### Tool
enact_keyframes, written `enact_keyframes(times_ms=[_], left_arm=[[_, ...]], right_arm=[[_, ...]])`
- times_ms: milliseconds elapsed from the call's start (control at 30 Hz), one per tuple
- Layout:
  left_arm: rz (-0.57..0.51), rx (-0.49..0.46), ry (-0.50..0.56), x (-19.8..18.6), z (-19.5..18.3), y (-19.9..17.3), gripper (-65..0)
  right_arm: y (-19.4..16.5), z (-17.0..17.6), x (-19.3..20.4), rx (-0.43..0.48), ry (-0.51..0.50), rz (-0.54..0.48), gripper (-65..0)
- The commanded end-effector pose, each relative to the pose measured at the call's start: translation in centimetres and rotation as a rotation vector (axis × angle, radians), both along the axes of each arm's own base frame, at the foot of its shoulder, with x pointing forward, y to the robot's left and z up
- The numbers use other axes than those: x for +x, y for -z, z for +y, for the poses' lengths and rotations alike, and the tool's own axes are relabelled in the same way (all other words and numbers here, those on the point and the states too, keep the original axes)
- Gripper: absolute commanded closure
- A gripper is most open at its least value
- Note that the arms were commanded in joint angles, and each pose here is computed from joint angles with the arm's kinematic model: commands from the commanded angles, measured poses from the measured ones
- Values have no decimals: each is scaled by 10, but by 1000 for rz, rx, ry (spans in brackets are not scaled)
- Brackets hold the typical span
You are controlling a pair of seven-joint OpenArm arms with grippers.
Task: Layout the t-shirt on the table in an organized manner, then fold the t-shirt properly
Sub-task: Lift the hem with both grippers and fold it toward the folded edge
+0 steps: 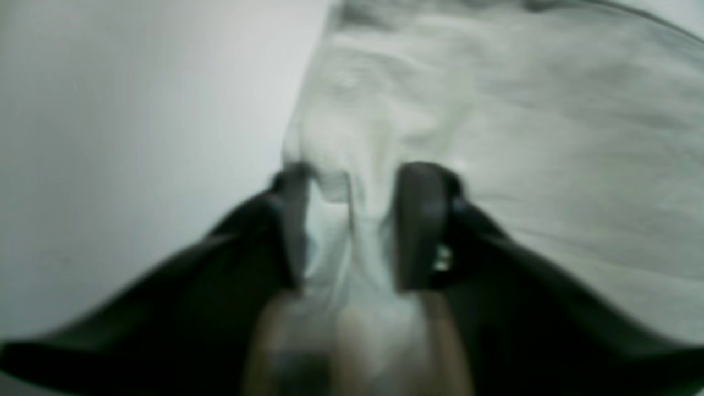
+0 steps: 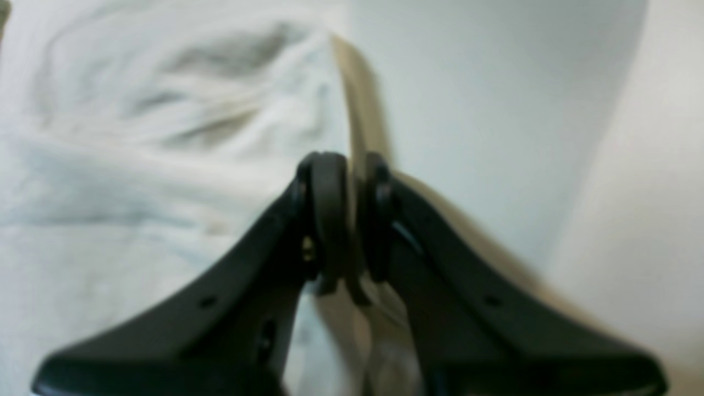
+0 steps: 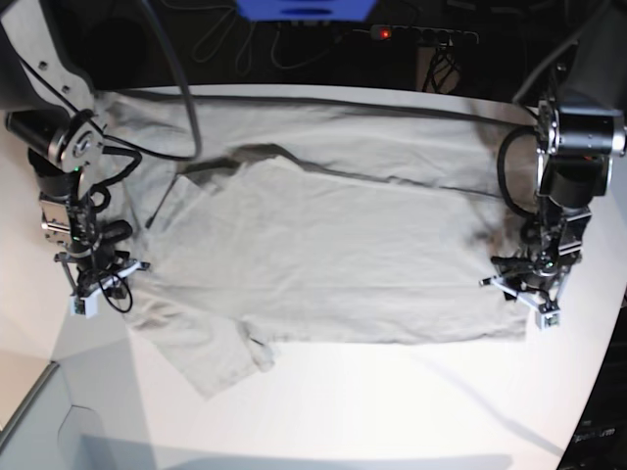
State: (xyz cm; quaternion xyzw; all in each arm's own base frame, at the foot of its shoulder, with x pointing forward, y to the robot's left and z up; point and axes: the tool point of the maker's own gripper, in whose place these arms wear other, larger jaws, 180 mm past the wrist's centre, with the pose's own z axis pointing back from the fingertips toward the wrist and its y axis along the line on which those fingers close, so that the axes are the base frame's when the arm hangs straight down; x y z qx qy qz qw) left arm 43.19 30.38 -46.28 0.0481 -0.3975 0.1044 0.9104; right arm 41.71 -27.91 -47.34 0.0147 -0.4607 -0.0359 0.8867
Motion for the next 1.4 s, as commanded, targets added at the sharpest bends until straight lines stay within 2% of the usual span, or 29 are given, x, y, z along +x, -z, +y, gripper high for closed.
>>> enact_keyframes(times_ms=[0,133,167,233,267,533,633,767,900,1000,1067,1200,1367], left_arm=[[-33,24,-10,12,11,-17,-159],[5,22,-11,7,15,-13,-119],[20,19,-11,6,15,-12,-99],[26,23,-18,8,21,-17,-13],[27,24,-20,8,22,-17,0],[17,19,-15,12,19,-20,-3],[15,18,-16,12,18,-20,-3],[-4,13,-18,16,18,-25,-3],[-76,30,18,28,10,-44,-3],[-103,26,36,31,4,-57,-3],[-108,-3,7,25,7,-60,-3],[-135,-27,-22,15,11,-70,-3],[-141,-23,5,1,1,-74,-2]], right_arm=[[0,-7,1,-24,0,31,-64],[-1,-8,0,-26,1,31,-64],[-1,-8,0,-26,1,31,-64],[-1,-8,0,-26,1,31,-64],[-1,-8,0,-26,1,31,-64],[-2,-8,1,-20,7,24,-61],[-6,-10,4,-25,9,8,-32],[-18,-22,7,-68,12,-34,-10],[-36,-28,8,-128,13,-103,-8],[-54,-31,6,-94,20,-179,-8],[-61,-18,8,-60,-10,-214,-8],[-68,-14,4,-75,-35,-239,-8],[-73,-9,-9,-106,-51,-263,-8]])
